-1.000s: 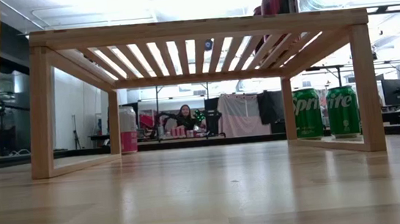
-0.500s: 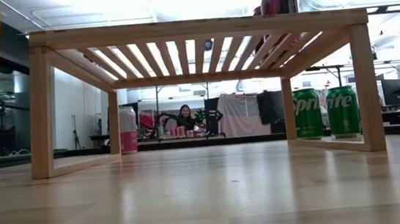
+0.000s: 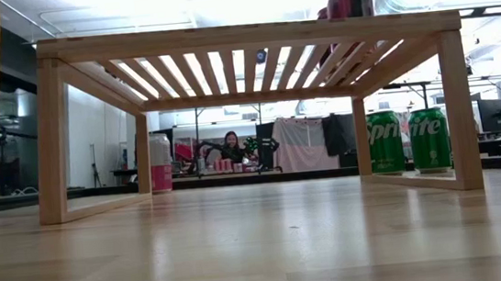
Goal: Place canned beverage on shelf
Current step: Put the top left red soda can on the shelf
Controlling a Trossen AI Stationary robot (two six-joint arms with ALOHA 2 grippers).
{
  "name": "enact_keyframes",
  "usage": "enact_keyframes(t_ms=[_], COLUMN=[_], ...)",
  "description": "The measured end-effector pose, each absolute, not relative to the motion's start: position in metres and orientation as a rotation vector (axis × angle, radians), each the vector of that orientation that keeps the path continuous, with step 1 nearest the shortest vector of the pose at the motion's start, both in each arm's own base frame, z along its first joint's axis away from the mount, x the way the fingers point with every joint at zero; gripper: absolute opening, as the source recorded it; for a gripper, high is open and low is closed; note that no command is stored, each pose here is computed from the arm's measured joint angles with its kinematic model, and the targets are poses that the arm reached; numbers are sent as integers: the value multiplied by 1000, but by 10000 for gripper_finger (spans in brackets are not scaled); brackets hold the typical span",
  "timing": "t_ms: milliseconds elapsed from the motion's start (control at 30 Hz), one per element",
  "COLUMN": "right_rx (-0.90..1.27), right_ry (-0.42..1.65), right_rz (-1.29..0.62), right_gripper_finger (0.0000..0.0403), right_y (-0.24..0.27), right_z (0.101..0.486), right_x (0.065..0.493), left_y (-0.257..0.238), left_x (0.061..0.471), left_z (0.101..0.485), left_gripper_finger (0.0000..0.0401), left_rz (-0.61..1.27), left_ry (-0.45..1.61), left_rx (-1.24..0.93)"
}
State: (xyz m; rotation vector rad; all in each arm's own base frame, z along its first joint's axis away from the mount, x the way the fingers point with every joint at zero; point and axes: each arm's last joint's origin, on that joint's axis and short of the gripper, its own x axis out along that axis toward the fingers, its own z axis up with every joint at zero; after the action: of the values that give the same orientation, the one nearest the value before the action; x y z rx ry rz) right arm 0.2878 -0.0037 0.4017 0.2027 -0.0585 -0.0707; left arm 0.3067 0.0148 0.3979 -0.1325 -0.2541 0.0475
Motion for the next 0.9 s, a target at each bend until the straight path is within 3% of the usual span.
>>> enact_keyframes(t_ms=[433, 667, 900], right_rx=[209, 211, 239], right_ry=[-37, -39, -31], right_rz=[-13, -11, -11], right_gripper_finger=[282, 282, 287], right_y=[0, 0, -1], right_z=[395, 395, 394], right_x=[297, 297, 297], left_y=[17, 17, 24], left_x=[324, 322, 317], left_z=[403, 405, 406], left_gripper_finger=[353, 283, 283], left_rz=[37, 38, 48], left_ry=[-257, -258, -224], left_rx=[-138, -139, -150])
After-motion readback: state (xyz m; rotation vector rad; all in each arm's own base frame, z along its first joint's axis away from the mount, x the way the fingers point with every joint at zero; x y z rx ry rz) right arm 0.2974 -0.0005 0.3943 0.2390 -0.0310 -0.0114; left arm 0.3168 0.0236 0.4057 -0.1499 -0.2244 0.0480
